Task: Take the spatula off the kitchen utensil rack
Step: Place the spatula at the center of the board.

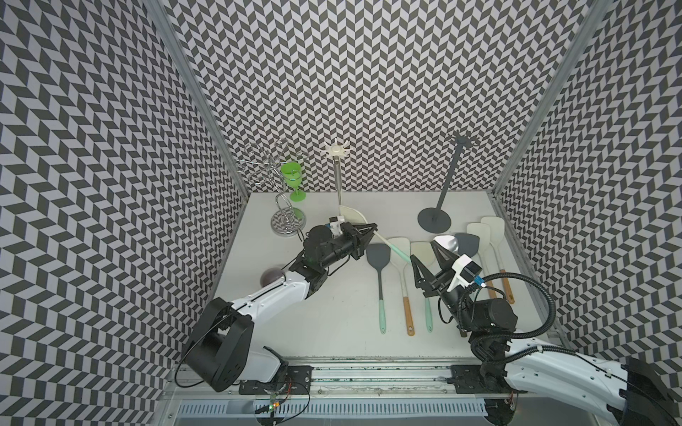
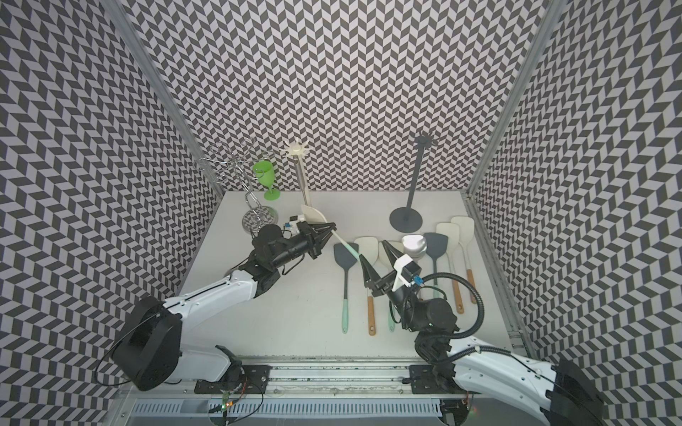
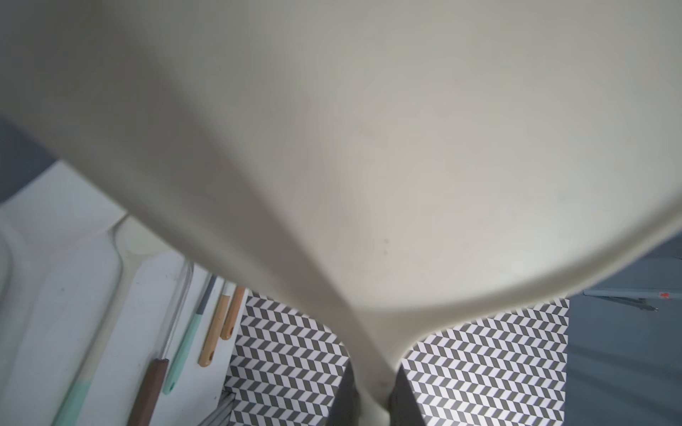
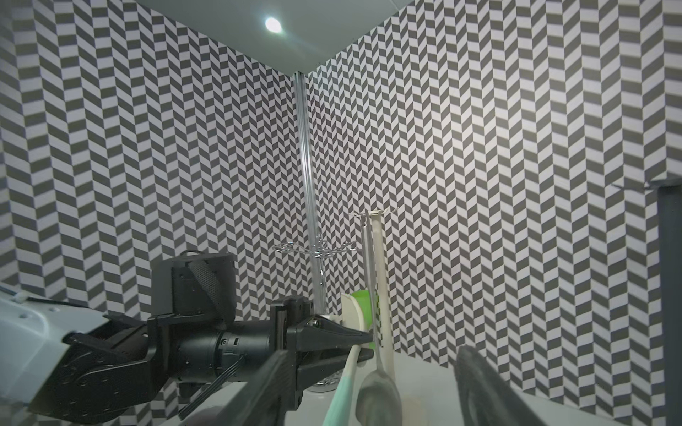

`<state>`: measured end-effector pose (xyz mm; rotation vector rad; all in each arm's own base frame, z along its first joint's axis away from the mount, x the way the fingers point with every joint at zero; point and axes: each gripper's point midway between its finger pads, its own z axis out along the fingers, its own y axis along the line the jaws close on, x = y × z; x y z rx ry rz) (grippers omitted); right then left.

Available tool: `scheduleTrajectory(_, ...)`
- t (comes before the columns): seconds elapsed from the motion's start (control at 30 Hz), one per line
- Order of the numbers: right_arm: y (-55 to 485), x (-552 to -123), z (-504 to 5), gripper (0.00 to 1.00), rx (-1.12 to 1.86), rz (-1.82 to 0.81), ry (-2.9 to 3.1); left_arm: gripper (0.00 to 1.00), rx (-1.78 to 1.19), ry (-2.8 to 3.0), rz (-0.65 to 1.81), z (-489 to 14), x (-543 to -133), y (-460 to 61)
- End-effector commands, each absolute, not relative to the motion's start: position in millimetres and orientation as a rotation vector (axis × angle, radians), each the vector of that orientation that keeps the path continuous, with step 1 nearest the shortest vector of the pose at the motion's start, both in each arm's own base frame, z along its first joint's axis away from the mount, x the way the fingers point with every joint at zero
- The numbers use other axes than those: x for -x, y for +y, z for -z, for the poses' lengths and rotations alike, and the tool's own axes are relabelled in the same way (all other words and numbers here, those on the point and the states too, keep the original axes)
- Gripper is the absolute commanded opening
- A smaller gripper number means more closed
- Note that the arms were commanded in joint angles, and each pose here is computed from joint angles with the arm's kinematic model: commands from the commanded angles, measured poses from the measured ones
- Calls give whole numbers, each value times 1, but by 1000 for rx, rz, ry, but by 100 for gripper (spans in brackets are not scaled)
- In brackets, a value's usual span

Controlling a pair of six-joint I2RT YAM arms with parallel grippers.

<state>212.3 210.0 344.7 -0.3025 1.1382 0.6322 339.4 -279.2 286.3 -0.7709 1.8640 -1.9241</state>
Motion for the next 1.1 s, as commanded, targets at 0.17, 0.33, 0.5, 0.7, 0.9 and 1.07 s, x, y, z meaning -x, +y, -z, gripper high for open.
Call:
scheduleTrajectory(0.17, 211, -229, -310, 99, 231, -633, 1330, 0, 643, 1954, 1532, -248, -319, -210)
scheduleTrajectory(0.33, 211, -243, -287, 100, 175, -600, 1428, 0, 478, 2064, 1320, -232, -311, -201)
scheduleTrajectory(0.5, 224, -259, -266, 100, 188, -555, 1562, 0, 264, 2121, 1091, -220, -312, -194)
scheduleTrajectory(0.7, 241, -282, -239, 100, 212, -589, 1761, 0, 74, 2169, 856, -203, -316, -184)
scheduleTrajectory(0.9, 241, -301, -212, 100, 122, -667, 1967, 0, -20, 2257, 739, -184, -314, -200)
scheduleTrajectory(1.07, 238, -305, -203, 100, 0, -654, 2092, 0, -97, 2372, 575, -158, -315, -221)
